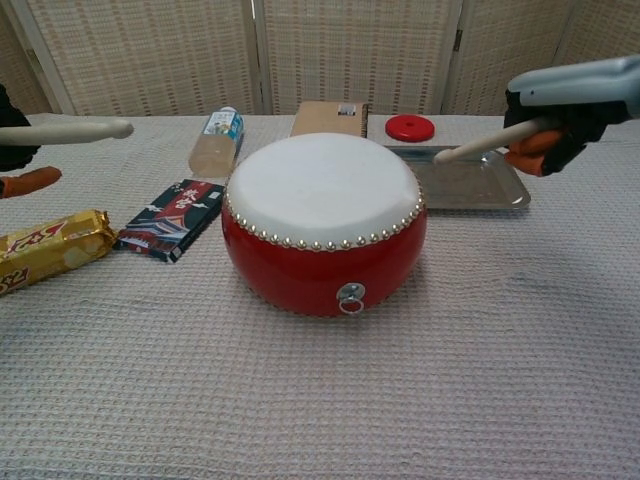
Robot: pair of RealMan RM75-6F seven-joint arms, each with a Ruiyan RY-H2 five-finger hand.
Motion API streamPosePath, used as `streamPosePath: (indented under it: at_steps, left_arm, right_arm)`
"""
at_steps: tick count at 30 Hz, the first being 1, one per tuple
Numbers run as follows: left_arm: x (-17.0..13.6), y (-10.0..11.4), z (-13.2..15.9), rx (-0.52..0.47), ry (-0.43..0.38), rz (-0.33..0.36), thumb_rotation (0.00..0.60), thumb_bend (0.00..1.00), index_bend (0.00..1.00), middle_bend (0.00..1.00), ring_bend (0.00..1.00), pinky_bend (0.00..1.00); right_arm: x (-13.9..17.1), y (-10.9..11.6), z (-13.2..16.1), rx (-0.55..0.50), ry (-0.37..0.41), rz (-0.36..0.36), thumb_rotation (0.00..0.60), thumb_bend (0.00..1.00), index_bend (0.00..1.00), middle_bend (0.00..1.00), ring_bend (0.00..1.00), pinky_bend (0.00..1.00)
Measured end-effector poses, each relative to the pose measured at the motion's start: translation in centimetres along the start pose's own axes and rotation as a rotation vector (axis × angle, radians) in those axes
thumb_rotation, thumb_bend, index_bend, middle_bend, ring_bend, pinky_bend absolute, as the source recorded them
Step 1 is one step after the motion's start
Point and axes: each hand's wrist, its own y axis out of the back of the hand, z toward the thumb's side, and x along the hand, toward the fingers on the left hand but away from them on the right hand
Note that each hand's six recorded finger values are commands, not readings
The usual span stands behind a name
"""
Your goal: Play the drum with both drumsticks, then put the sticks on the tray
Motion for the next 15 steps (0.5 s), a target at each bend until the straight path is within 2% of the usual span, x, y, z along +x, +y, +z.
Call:
streamPosePath:
  at_steps: [6, 11, 15]
  left_arm:
    - [2.8, -0.3, 0.7, 0.101, 0.030, -0.056, 0.600, 0.46, 1.00, 1.00, 1.00, 1.00]
    - [4.8, -0.5, 1.2, 0.147, 0.082, -0.091, 0.600, 0.46, 1.00, 1.00, 1.00, 1.00]
    - [6.2, -0.2, 2.2, 0.159, 0.095, -0.086, 0.600, 0.46, 1.00, 1.00, 1.00, 1.00]
  right_arm:
    - [-3.1, 3.2, 1.5, 0.130, -0.041, -0.032, 0.600, 0.68, 1.00, 1.00, 1.00, 1.00]
    - [-5.6, 3.4, 2.6, 0.219, -0.072, -0.025, 0.600, 0.69, 1.00, 1.00, 1.00, 1.00]
    - [-7.0, 2.8, 2.9, 0.348, -0.102, -0.016, 0.600, 0.69, 1.00, 1.00, 1.00, 1.00]
